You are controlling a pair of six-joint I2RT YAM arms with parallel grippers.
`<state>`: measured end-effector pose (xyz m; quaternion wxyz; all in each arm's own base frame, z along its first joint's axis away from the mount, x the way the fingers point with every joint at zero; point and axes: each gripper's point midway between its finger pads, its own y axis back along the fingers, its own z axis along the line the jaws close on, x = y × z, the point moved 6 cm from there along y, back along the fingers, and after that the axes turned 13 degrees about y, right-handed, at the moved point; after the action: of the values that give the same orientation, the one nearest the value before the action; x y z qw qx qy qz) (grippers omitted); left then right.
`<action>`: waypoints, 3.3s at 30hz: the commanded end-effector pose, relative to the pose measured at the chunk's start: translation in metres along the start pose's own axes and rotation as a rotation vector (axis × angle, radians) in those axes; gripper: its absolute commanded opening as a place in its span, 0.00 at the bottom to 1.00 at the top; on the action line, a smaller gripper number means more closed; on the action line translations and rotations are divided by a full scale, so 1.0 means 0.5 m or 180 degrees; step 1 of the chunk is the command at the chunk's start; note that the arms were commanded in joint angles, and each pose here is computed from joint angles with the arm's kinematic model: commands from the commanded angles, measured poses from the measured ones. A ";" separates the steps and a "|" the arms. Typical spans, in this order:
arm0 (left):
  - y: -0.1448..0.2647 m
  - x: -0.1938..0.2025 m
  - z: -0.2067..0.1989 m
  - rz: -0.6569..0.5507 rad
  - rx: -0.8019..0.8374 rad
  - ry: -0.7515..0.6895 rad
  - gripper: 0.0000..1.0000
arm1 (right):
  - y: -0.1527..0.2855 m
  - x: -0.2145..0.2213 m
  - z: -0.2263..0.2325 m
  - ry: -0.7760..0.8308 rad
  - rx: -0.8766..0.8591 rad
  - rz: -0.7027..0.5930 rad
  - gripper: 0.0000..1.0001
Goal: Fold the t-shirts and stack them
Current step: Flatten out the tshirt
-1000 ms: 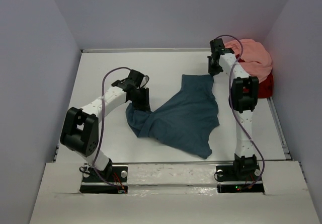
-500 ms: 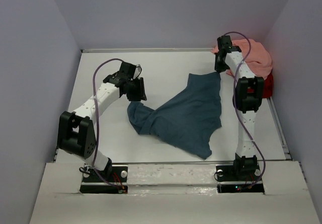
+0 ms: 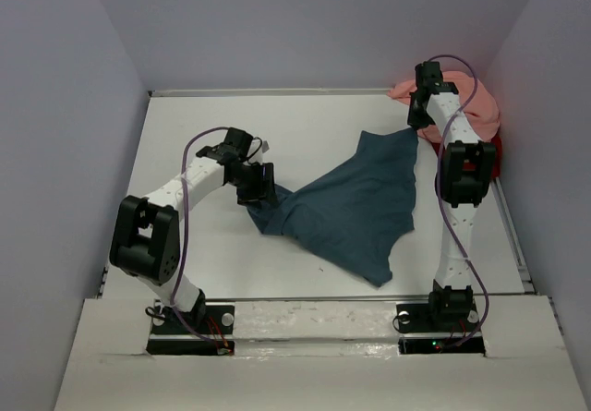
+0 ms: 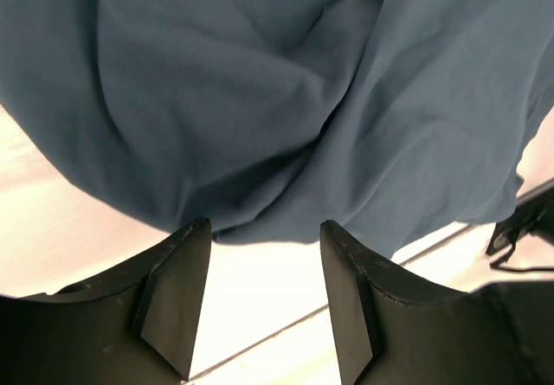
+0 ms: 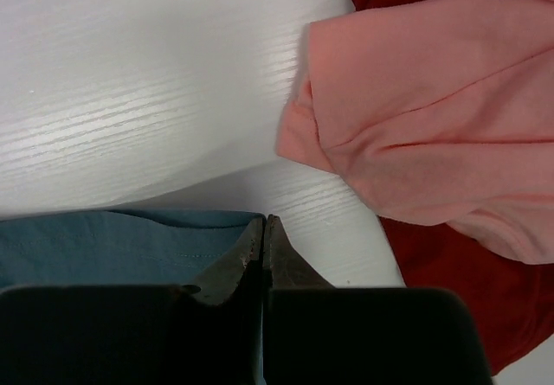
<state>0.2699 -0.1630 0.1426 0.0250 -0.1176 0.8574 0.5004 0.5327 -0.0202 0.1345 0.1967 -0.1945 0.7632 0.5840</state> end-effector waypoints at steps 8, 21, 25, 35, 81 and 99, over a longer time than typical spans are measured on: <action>0.019 0.069 0.012 0.0255 0.0262 -0.0045 0.63 | 0.065 -0.060 -0.009 -0.0108 -0.0049 -0.0408 0.00; -0.016 0.063 0.027 0.0281 0.0201 -0.0036 0.62 | 0.066 -0.060 -0.008 -0.0106 -0.0079 -0.0410 0.00; -0.031 0.062 0.029 0.0311 0.0219 -0.0023 0.61 | 0.068 -0.062 -0.007 -0.0108 -0.0088 -0.0420 0.00; -0.061 0.060 0.032 0.0356 0.0265 -0.0036 0.19 | 0.074 -0.061 -0.009 -0.0113 -0.0083 -0.0420 0.00; 0.317 -0.041 -0.093 -0.1992 0.0222 0.1014 0.05 | 0.896 0.023 0.027 -0.0427 -0.3573 -0.1932 0.00; 0.654 0.181 -0.064 -0.3272 0.1179 0.1219 0.12 | 1.288 0.296 -0.044 -0.0020 -0.3698 -0.3264 0.00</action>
<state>0.1139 -0.0614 0.4193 0.1366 -0.5889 0.7702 0.2032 0.0551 0.1085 0.5865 0.2915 -0.6207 0.1203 0.7179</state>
